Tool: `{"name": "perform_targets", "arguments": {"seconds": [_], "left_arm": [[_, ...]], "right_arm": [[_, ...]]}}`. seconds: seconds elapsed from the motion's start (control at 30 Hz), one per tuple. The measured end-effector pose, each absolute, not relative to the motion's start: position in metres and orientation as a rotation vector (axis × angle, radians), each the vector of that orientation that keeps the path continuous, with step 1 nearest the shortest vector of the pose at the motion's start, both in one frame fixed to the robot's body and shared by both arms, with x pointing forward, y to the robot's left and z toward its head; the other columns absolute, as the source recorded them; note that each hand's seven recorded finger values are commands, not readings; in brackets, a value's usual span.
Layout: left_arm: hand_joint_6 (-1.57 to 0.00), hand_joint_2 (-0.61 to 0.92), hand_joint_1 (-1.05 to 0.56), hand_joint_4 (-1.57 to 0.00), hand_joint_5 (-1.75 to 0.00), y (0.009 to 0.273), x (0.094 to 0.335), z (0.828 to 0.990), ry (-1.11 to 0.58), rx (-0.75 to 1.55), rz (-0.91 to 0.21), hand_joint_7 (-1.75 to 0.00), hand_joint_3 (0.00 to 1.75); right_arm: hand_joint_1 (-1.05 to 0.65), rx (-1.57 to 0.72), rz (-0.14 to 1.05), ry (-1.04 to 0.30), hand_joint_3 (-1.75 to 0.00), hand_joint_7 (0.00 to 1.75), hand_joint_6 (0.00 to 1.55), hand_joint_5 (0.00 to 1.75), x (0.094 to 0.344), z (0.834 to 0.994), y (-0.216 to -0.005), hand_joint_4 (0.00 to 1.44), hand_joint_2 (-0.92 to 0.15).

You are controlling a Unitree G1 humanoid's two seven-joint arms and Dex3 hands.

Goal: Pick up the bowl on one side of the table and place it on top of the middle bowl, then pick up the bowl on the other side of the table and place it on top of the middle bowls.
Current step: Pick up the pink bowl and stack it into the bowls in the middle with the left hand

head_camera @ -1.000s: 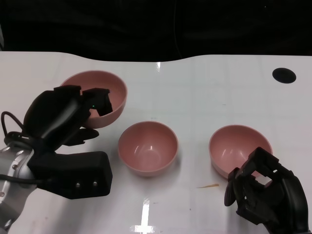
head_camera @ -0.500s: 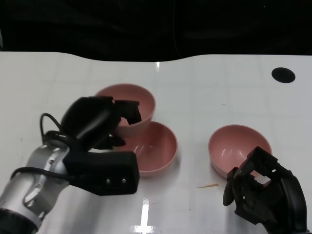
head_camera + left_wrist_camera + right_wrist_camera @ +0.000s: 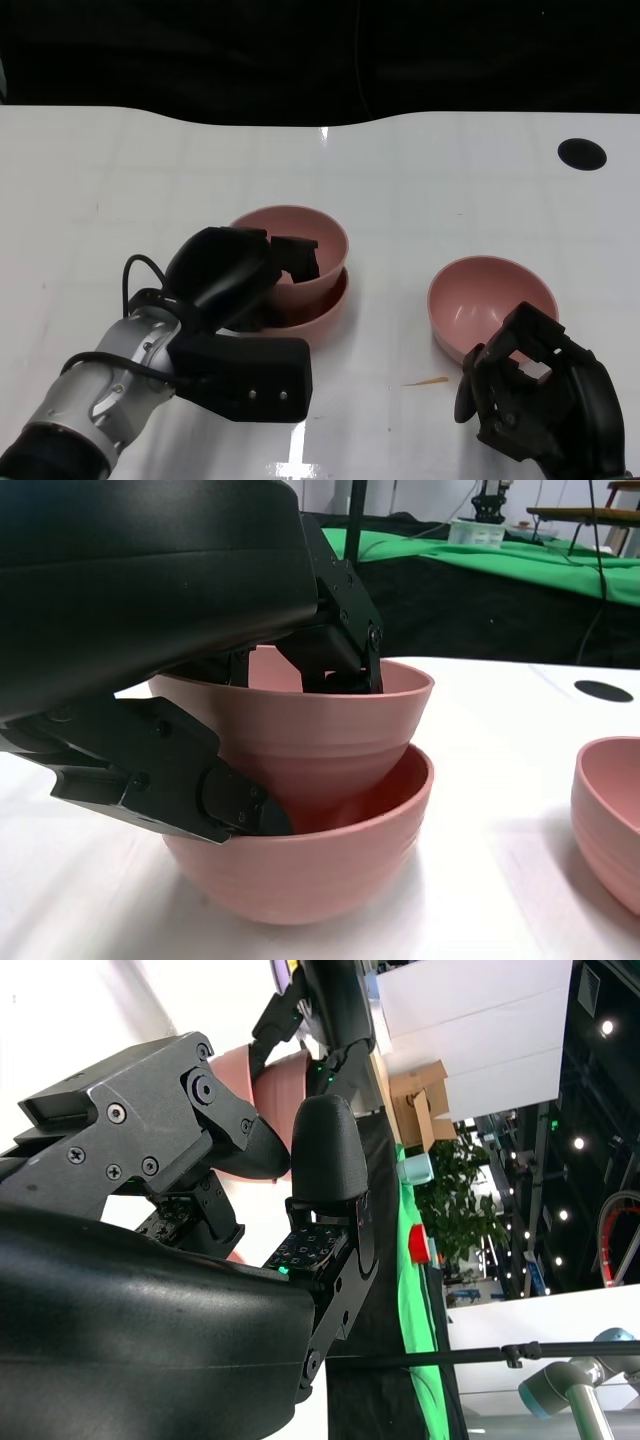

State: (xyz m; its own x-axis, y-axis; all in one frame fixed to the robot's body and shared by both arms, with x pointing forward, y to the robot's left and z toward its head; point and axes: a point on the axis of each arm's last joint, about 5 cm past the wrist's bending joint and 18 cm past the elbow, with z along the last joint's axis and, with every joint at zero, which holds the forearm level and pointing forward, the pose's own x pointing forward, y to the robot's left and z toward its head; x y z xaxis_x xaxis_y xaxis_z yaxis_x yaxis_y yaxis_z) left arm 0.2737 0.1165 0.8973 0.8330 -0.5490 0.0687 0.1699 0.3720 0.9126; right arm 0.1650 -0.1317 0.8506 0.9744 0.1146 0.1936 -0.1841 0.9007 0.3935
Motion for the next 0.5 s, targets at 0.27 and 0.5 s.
{"name": "perform_targets", "arguments": {"seconds": [0.27,0.5], "left_arm": [[-0.89,0.92,-0.12,-0.75,-1.37,0.1106,0.2753,0.8972,-0.399,1.123,-0.498,-0.84,0.3],[-0.89,0.92,-0.14,-0.76,-1.33,0.1095,0.2754,0.8971,-0.4,1.127,-0.5,-0.8,0.31]], "right_arm": [[-0.09,0.425,0.163,-0.168,-1.19,1.57,0.73,1.75,0.165,0.8503,-0.131,0.93,-0.54],[-0.1,0.424,0.164,-0.167,-1.18,1.56,0.74,1.75,0.1649,0.8503,-0.1311,0.92,-0.54]]}}
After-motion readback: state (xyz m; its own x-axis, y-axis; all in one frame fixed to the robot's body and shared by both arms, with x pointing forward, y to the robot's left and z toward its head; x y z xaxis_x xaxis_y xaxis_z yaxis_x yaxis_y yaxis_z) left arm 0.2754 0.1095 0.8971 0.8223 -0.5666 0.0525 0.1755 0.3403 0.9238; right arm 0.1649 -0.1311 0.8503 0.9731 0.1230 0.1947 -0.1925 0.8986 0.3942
